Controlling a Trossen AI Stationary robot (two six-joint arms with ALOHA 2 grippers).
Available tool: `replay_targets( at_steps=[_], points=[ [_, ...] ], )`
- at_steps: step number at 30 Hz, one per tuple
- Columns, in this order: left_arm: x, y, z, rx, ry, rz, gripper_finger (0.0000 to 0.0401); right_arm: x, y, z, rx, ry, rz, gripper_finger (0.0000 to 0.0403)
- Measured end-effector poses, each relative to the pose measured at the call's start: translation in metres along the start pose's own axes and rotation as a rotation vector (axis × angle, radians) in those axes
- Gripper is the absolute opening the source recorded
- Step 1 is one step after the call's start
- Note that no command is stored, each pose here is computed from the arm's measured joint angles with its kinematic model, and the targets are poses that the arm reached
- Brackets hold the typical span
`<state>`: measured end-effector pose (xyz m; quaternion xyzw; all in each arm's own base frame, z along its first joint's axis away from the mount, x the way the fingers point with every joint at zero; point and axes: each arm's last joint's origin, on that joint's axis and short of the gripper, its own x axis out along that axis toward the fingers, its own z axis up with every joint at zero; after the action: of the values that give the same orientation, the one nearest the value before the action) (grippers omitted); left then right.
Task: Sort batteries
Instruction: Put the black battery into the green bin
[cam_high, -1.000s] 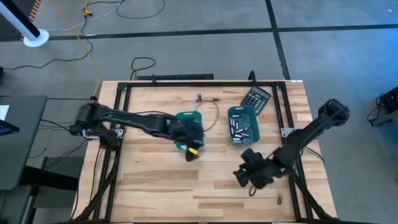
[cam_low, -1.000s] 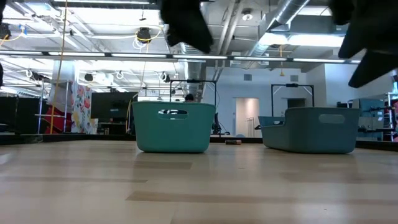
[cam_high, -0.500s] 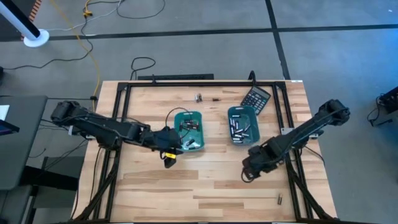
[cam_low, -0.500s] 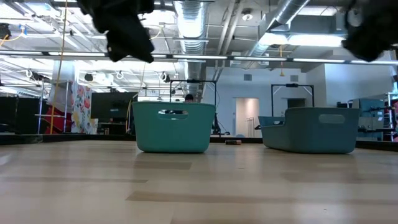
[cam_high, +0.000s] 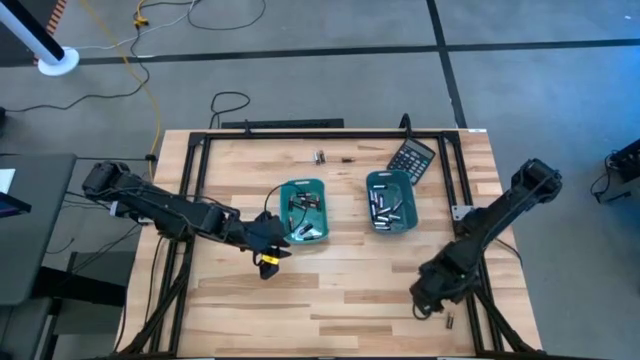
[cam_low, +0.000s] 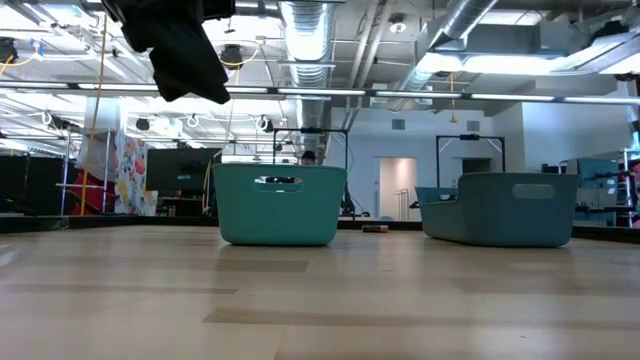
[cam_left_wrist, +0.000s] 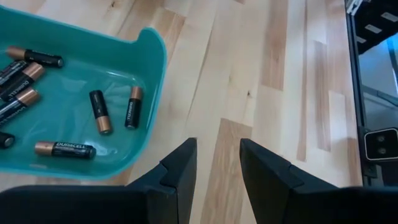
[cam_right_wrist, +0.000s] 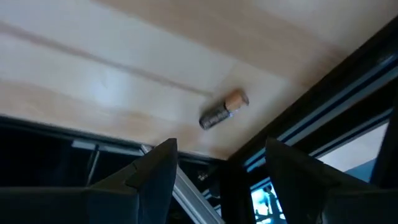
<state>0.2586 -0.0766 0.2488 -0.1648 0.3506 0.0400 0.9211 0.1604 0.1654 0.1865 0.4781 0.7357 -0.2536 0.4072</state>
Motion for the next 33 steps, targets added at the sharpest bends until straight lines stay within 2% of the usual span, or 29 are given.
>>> replay_targets(
  at_steps=[9,13,17,23,28,33],
  points=[
    [0.000,-0.002,0.004,-0.030,-0.038,-0.021,0.0119,0.013,-0.010,-0.021,-0.144,0.023,-0.059,0.0260],
    [0.000,-0.001,0.005,-0.069,-0.065,0.015,0.0119,0.017,-0.018,-0.027,-0.155,0.010,-0.109,0.0260],
    [0.000,0.000,0.005,-0.119,-0.086,0.044,0.0119,0.021,-0.020,-0.032,-0.101,-0.023,-0.095,0.0260],
    [0.000,0.000,0.005,-0.146,-0.092,0.048,0.0119,0.030,-0.011,-0.026,0.037,-0.042,0.068,0.0260],
    [0.000,-0.002,0.008,-0.172,-0.120,0.031,0.0119,0.046,-0.022,-0.016,0.126,-0.034,0.037,0.0260],
    [-0.001,-0.003,0.010,-0.176,-0.133,0.019,0.0119,0.051,-0.023,-0.014,0.130,0.002,0.026,0.0260]
  ],
)
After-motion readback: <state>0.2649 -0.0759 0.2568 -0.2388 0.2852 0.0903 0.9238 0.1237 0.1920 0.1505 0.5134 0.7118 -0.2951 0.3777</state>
